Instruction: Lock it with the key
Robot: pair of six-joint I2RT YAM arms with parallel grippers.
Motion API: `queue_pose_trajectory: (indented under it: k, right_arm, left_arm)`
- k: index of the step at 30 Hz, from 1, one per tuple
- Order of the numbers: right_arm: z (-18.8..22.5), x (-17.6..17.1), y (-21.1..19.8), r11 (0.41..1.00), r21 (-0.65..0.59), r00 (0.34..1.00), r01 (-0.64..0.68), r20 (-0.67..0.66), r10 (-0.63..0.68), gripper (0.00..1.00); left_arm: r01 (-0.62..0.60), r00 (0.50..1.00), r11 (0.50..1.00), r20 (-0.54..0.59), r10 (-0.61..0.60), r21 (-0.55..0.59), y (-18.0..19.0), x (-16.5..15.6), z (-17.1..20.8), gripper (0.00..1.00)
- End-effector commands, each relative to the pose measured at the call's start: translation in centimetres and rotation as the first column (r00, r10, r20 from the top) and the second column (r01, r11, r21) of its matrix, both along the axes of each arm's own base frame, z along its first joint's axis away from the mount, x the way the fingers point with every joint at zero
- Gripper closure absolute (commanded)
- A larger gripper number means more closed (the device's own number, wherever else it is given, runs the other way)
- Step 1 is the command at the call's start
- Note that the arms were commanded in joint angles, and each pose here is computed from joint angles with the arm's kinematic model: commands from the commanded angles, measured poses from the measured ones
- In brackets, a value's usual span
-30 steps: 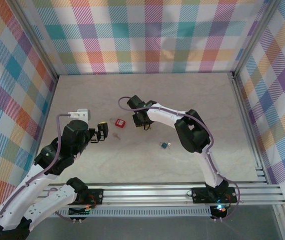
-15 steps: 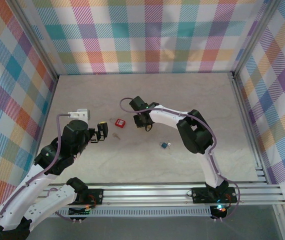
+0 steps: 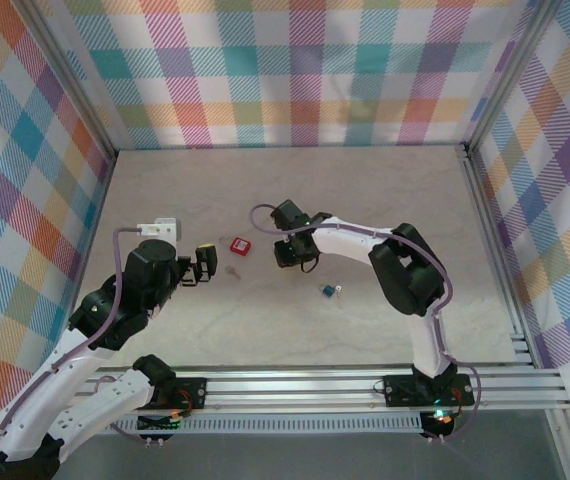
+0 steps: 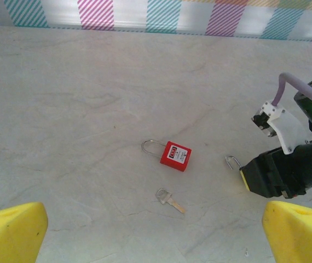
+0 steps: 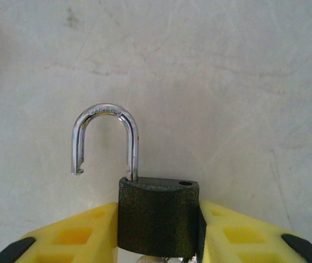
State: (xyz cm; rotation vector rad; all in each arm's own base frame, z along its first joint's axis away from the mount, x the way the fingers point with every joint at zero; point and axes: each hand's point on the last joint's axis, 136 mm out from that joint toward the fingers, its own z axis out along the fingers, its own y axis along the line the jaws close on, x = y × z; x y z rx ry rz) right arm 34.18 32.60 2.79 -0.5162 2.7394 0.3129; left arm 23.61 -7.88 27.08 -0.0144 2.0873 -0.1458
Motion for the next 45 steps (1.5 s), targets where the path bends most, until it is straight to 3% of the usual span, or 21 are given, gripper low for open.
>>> queue_pose_trajectory:
  k: [1, 17, 24, 32, 45]
  right_arm:
    - [2.5, -0.5, 0.8, 0.996, 0.079, 0.999, -0.034, 0.027, 0.032, 0.63]
    - [2.1, -3.9, -0.2, 0.983, 0.181, 0.999, -0.037, -0.016, 0.040, 0.63]
    - [2.4, -5.3, -0.5, 0.972, 0.235, 0.999, -0.023, -0.035, 0.032, 0.63]
    - [2.1, -5.8, -0.4, 0.968, 0.249, 0.998, -0.023, -0.056, 0.038, 0.63]
    - [1.8, -6.3, -0.3, 0.967, 0.255, 0.997, -0.017, -0.065, 0.034, 0.63]
  left_arm:
    - [-0.001, 1.000, 1.000, 0.016, 0.001, -0.002, 0.1, 0.3, 0.1, 0.00]
    - [0.015, 1.000, 1.000, -0.021, -0.015, -0.026, -0.6, 0.5, -0.4, 0.00]
    - [0.066, 0.989, 0.960, -0.111, -0.100, -0.274, -3.8, -0.7, 0.2, 0.00]
    - [0.004, 0.957, 0.874, -0.252, -0.144, -0.486, -7.3, -0.5, -5.8, 0.00]
    - [-0.092, 0.923, 0.835, -0.361, -0.132, -0.542, -8.9, 0.3, -11.7, 0.00]
